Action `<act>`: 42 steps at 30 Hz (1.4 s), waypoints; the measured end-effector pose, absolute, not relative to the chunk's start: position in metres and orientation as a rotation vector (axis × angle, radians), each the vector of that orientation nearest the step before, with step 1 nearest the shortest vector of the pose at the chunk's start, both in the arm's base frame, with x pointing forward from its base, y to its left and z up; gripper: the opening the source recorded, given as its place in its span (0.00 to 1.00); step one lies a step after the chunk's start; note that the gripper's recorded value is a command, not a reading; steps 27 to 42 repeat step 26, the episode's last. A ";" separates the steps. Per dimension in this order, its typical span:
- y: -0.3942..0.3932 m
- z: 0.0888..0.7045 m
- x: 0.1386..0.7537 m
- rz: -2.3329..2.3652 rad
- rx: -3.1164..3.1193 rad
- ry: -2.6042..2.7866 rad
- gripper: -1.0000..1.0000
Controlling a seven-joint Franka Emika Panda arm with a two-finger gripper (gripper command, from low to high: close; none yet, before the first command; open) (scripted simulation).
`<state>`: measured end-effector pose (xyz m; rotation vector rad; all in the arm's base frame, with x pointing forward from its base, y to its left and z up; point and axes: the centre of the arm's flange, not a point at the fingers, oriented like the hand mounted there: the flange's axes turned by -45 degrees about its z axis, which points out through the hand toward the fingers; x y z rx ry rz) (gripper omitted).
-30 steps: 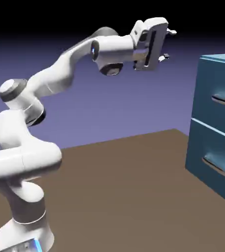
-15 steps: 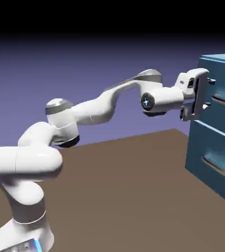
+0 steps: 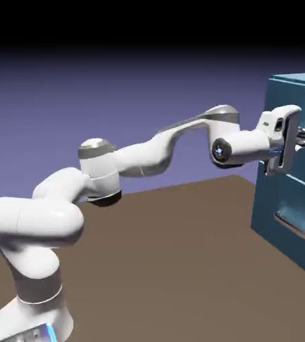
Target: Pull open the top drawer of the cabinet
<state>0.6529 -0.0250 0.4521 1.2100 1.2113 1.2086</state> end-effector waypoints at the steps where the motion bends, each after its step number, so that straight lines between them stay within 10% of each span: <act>1: -0.025 0.452 0.644 1.208 1.211 1.212 0.00; 19: -0.025 0.452 0.462 1.208 1.211 1.212 0.00; 20: -0.025 0.452 0.454 1.208 1.211 1.212 1.00; 42: -0.025 0.452 0.406 1.210 1.209 1.210 1.00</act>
